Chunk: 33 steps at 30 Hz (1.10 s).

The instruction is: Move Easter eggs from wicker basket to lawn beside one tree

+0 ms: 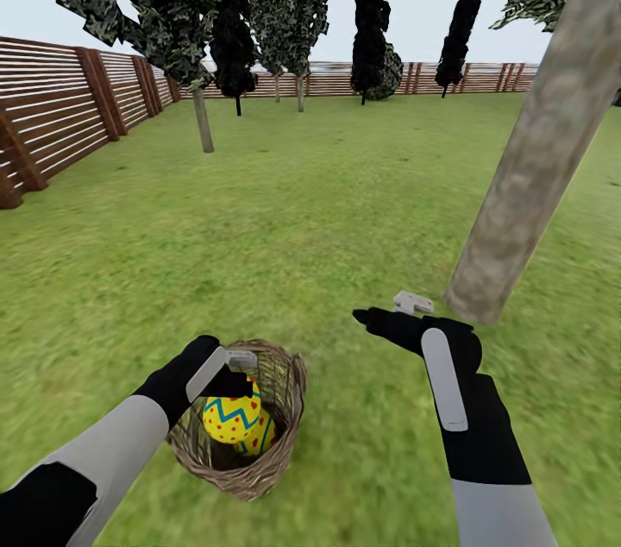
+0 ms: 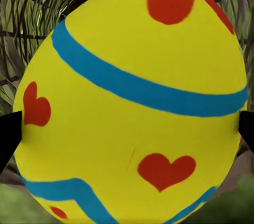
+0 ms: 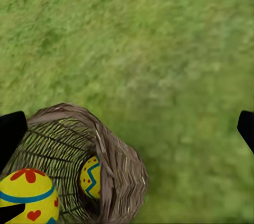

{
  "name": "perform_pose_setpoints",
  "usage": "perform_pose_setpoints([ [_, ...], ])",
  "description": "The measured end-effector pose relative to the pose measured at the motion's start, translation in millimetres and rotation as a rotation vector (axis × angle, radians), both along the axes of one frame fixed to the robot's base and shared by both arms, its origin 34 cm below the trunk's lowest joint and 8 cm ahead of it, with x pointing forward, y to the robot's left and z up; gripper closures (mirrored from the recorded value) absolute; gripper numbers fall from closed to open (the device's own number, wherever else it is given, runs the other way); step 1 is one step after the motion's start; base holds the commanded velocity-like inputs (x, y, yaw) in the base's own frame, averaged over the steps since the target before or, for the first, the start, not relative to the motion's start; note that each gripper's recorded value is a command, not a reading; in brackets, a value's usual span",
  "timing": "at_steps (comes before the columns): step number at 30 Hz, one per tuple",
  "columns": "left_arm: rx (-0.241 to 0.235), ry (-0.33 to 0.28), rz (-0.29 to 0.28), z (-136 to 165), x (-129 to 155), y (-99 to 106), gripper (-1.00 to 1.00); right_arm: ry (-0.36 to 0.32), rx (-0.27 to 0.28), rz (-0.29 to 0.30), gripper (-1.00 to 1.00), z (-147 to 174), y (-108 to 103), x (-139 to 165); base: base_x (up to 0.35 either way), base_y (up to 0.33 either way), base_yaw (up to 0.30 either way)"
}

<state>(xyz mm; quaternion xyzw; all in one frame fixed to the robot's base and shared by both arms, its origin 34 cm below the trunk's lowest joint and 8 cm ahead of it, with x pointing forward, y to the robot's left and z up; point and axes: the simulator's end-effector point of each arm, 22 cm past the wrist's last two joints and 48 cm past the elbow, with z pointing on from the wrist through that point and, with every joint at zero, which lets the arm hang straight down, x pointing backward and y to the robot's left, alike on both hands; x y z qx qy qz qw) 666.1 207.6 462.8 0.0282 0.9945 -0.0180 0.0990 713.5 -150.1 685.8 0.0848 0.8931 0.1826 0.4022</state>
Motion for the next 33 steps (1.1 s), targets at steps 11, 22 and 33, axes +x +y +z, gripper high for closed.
perform_pose_setpoints([
  [11, 0.002, 0.001, 0.000, 22.6, 4.2, 0.3, 1.00, 0.001, 0.001, 0.001, -1.00, 22.8, 0.5, 4.7, -0.069, 0.000, 0.000],
  [22, 0.005, 0.000, 0.000, 46.0, 8.7, 0.2, 1.00, 0.005, 0.000, 0.002, -1.00, 44.1, 0.6, 7.7, -0.016, 0.000, 0.000],
  [33, -0.010, 0.005, -0.033, 83.5, 15.2, -10.1, 1.00, 0.008, 0.001, 0.001, -1.00, 65.4, 0.2, 10.9, 0.000, 0.000, 0.000],
])
